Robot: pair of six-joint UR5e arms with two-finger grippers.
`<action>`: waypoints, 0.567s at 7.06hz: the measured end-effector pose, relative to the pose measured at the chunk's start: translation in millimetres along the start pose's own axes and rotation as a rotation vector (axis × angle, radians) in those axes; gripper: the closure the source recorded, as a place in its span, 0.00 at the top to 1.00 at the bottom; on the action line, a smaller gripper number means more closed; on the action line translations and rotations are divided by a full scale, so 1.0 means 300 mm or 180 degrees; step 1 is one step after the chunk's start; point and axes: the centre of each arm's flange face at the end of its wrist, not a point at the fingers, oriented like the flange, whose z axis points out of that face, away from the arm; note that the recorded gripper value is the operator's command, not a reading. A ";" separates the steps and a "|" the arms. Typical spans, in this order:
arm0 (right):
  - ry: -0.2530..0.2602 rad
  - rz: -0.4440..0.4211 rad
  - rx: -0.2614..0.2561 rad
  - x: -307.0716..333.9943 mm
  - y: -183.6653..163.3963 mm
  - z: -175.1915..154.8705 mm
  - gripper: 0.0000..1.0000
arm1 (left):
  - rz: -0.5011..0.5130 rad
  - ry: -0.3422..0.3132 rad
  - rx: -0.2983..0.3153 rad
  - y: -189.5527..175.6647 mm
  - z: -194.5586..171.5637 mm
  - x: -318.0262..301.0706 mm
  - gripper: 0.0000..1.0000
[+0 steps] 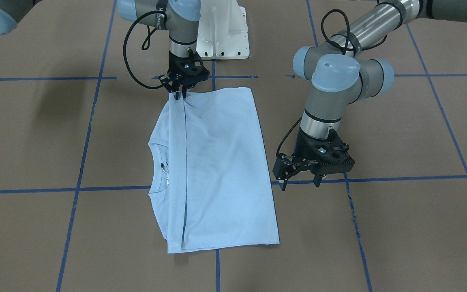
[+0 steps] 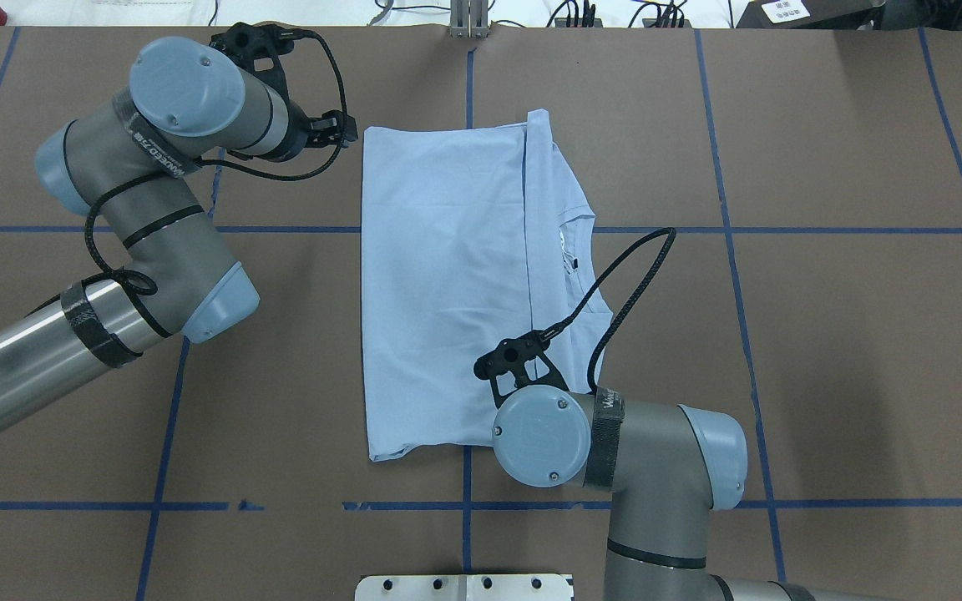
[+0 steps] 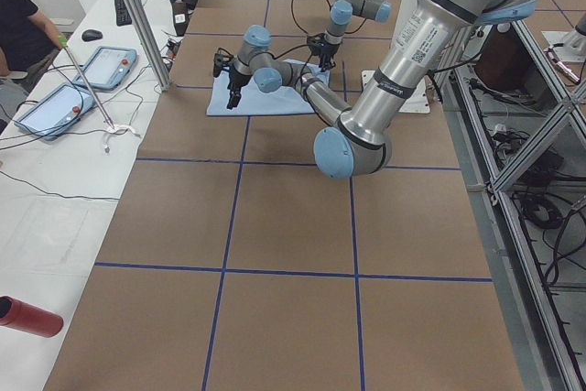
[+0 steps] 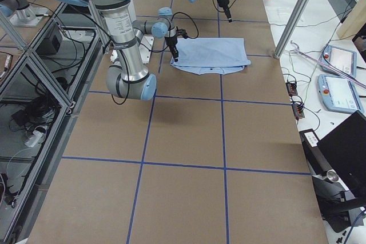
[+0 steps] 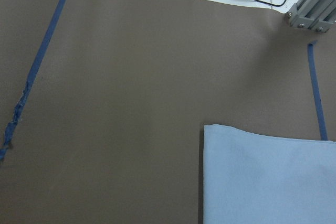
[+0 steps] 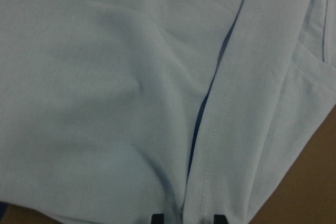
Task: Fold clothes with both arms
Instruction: 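Grasp the shirt's side edge nearest the robot with the right gripper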
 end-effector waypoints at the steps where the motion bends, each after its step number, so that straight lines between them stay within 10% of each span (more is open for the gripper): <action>1: 0.0010 0.0001 -0.0001 0.005 0.000 0.004 0.00 | 0.0001 0.0004 -0.0001 0.000 -0.002 0.002 1.00; 4: 0.0033 0.0060 0.0003 0.047 -0.035 -0.005 0.00 | 0.0002 0.0007 -0.0003 0.001 -0.003 0.004 1.00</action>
